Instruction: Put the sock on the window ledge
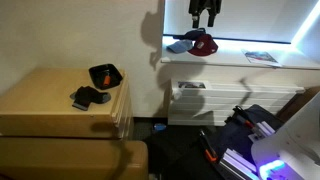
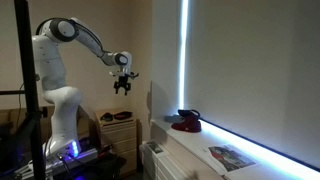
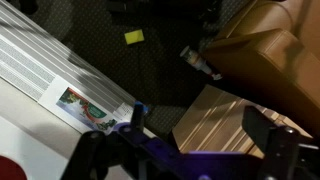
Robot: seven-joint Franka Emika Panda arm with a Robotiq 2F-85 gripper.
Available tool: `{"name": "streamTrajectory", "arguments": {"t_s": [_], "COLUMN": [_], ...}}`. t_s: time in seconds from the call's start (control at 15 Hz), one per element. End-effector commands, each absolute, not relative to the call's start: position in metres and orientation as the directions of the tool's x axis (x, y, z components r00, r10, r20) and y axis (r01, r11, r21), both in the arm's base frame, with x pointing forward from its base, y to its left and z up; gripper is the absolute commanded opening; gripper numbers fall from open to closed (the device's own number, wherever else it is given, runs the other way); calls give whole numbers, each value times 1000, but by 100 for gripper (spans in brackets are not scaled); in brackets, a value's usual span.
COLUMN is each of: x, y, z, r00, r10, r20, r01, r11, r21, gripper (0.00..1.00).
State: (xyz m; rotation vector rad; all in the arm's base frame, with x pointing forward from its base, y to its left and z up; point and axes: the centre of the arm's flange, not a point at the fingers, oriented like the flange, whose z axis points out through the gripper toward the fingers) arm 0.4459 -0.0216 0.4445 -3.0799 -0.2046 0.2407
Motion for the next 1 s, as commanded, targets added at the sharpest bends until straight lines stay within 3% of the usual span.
{"name": "streamTrajectory", "arguments": {"t_s": [0.0, 0.4, 0.73, 0.93], "x": [446, 443, 450, 458], "y": [-22, -28, 92, 184], "z": [444, 431, 355, 337], "r00": [979, 977, 901, 852], "r10": [135, 112, 354, 452], "r20": [-152, -180, -252, -265], "r01": [128, 101, 296, 421], "r11": [-990, -992, -924, -892], "r21": [-56, -74, -242, -167], "gripper": [100, 100, 100, 100]}}
